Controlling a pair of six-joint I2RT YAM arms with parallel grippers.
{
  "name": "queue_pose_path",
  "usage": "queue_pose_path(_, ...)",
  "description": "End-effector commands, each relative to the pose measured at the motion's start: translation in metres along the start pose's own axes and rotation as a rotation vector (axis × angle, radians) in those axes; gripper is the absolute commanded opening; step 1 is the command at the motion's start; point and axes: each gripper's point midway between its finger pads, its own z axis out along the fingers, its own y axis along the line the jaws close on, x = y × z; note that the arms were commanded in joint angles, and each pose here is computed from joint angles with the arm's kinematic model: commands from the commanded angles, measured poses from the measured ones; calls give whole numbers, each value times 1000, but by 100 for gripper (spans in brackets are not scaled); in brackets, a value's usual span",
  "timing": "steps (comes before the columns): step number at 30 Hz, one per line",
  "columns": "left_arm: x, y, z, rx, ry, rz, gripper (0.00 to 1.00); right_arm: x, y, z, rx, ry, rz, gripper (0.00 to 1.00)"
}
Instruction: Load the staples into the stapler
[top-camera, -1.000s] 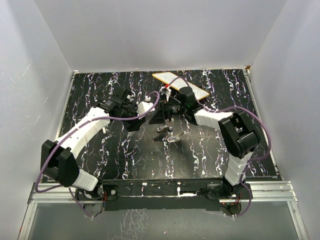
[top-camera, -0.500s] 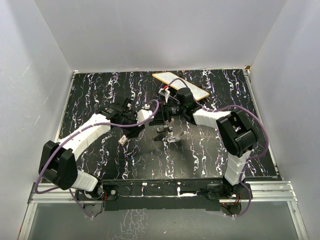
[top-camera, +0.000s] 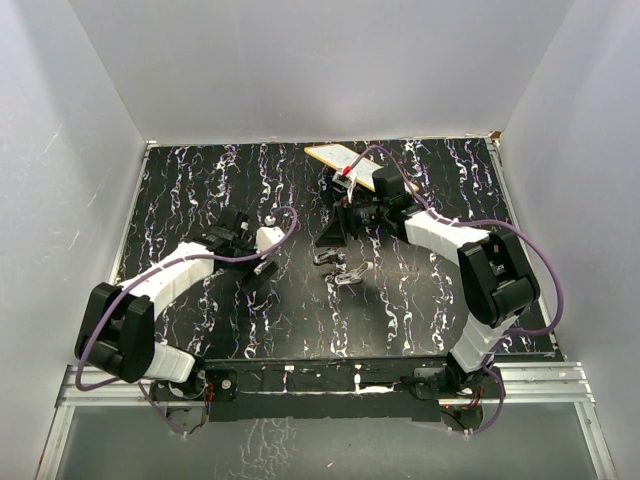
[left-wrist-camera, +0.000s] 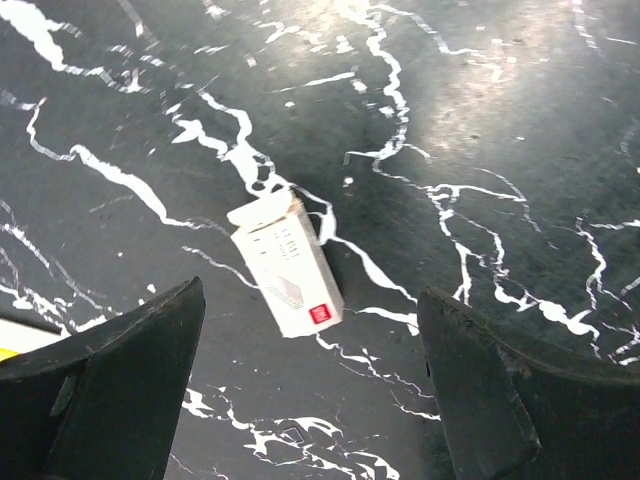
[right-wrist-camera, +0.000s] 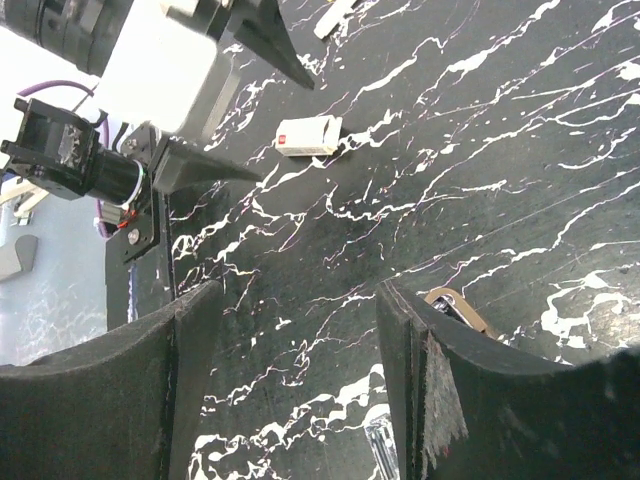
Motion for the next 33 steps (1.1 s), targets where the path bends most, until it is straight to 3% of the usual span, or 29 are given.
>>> queue_pose_path(1, 3, 18, 1, -82, -10, -113, 85, -9, 6, 0, -12, -7, -61, 64)
queue_pose_path(6, 18, 13, 18, -17, 69, -169, 72, -11, 5, 3, -17, -5, -39, 62)
queue_pose_path(16, 31, 8, 24, 17, 73, -196, 46, -14, -1, 33, -32, 21, -2, 60)
queue_pose_path(22, 36, 6, 26, 32, 39, -176, 34, -4, -3, 73, -56, 61, 70, 56)
queue_pose_path(33, 18, 1, 14, 57, -131, -115, 28, 23, -7, 126, -100, 115, 180, 54)
